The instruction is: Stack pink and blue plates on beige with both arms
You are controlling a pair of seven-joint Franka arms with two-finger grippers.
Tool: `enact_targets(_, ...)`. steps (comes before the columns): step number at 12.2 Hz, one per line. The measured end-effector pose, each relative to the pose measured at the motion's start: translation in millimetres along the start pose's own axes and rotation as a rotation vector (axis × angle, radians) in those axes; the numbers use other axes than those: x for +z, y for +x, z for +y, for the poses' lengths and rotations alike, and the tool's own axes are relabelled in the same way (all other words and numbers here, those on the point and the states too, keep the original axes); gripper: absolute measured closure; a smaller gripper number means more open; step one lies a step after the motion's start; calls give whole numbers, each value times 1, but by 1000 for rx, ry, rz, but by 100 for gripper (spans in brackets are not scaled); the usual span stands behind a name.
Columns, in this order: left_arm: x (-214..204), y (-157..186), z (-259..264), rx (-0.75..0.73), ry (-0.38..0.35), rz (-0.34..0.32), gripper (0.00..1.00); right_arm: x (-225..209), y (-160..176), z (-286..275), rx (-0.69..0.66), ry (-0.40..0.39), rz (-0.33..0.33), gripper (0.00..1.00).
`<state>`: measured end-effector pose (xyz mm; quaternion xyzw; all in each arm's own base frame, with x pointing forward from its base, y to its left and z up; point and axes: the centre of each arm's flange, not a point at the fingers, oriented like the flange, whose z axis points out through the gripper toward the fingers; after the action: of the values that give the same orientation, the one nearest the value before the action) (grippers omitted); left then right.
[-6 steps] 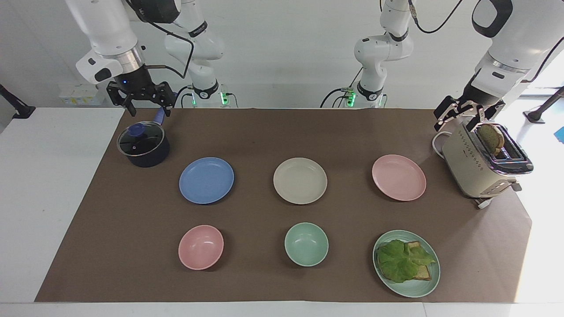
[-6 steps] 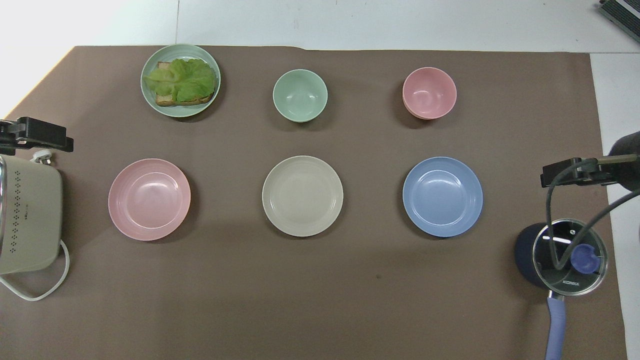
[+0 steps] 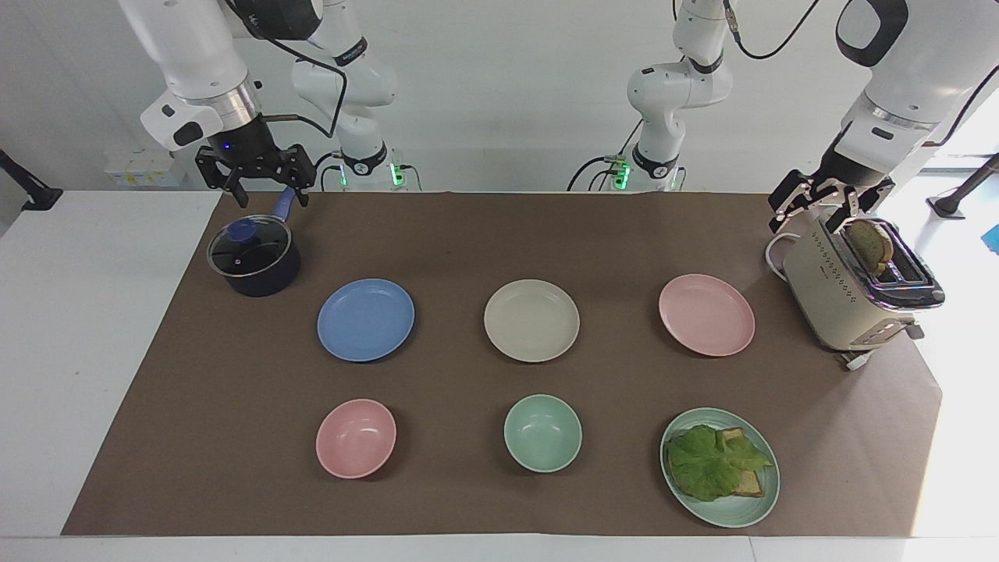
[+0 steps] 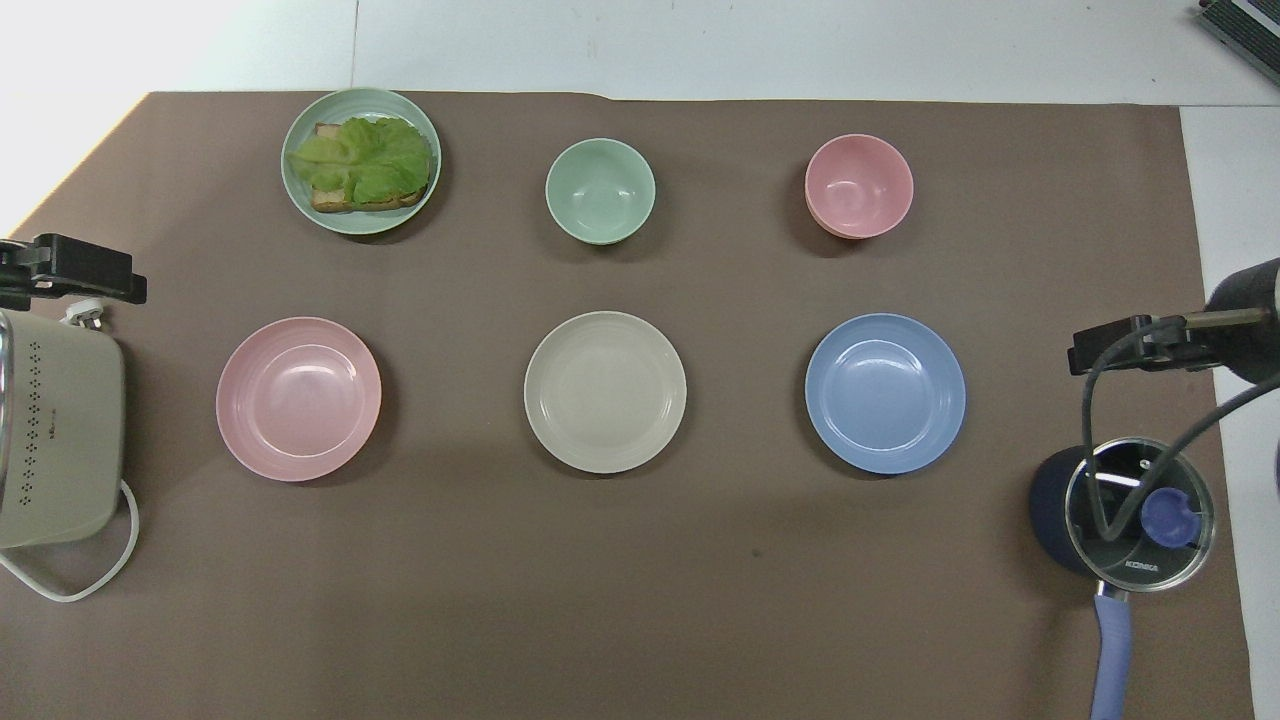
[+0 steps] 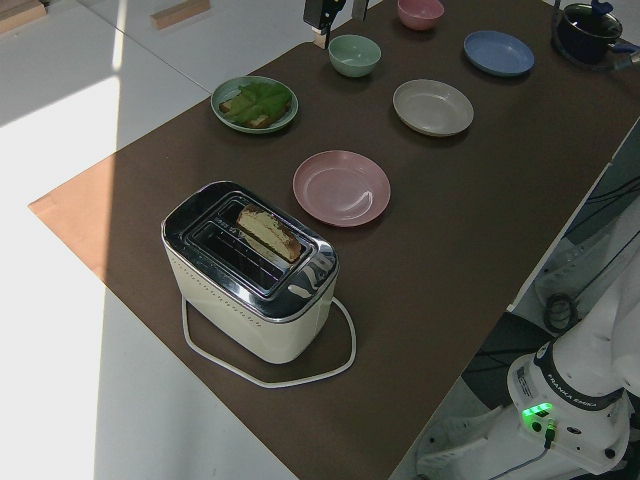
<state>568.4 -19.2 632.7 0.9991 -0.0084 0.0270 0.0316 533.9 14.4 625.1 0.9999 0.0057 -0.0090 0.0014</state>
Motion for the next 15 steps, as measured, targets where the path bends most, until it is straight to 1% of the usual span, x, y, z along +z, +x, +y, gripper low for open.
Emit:
enact_targets(6, 0, 0, 0, 0, 0, 0, 0, 0, 0, 10, 18, 1, 0, 0)
enact_targets(15, 0, 1, -5, -9, 1, 8, 0, 0, 0, 10, 18, 1, 0, 0)
